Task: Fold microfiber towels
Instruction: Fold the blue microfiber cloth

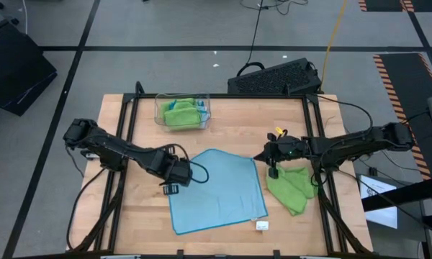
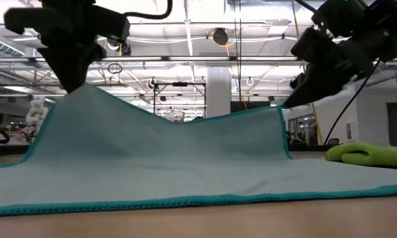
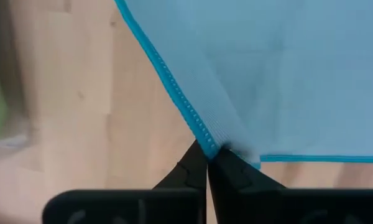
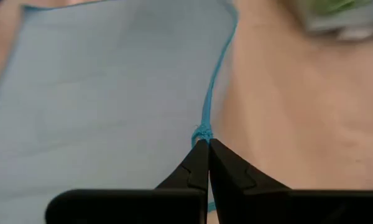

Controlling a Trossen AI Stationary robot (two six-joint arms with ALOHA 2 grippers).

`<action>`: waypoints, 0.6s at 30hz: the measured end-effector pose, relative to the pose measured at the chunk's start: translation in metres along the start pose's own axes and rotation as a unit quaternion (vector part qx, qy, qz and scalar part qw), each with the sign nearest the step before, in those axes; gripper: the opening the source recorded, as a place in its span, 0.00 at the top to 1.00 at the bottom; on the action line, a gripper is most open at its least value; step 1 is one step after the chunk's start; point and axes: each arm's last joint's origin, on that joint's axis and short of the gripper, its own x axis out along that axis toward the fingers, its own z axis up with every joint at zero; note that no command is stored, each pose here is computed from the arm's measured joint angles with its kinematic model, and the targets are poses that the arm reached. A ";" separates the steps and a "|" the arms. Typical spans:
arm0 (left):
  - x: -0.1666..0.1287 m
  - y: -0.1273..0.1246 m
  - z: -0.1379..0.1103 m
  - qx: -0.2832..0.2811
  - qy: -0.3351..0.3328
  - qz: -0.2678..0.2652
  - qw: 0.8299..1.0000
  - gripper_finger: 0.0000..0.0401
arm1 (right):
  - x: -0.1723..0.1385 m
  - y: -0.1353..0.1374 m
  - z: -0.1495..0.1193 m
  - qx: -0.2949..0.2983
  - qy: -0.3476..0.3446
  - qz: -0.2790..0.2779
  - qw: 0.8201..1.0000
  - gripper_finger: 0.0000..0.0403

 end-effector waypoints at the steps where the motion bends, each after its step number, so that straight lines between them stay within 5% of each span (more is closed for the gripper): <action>1: -0.001 -0.004 -0.001 -0.005 0.000 -0.006 1.000 0.98 | 0.000 0.003 -0.001 0.003 0.003 0.013 1.000 1.00; 18: -0.013 -0.062 -0.015 -0.017 -0.083 -0.079 0.993 0.98 | -0.004 0.049 -0.008 0.079 0.034 0.121 0.989 1.00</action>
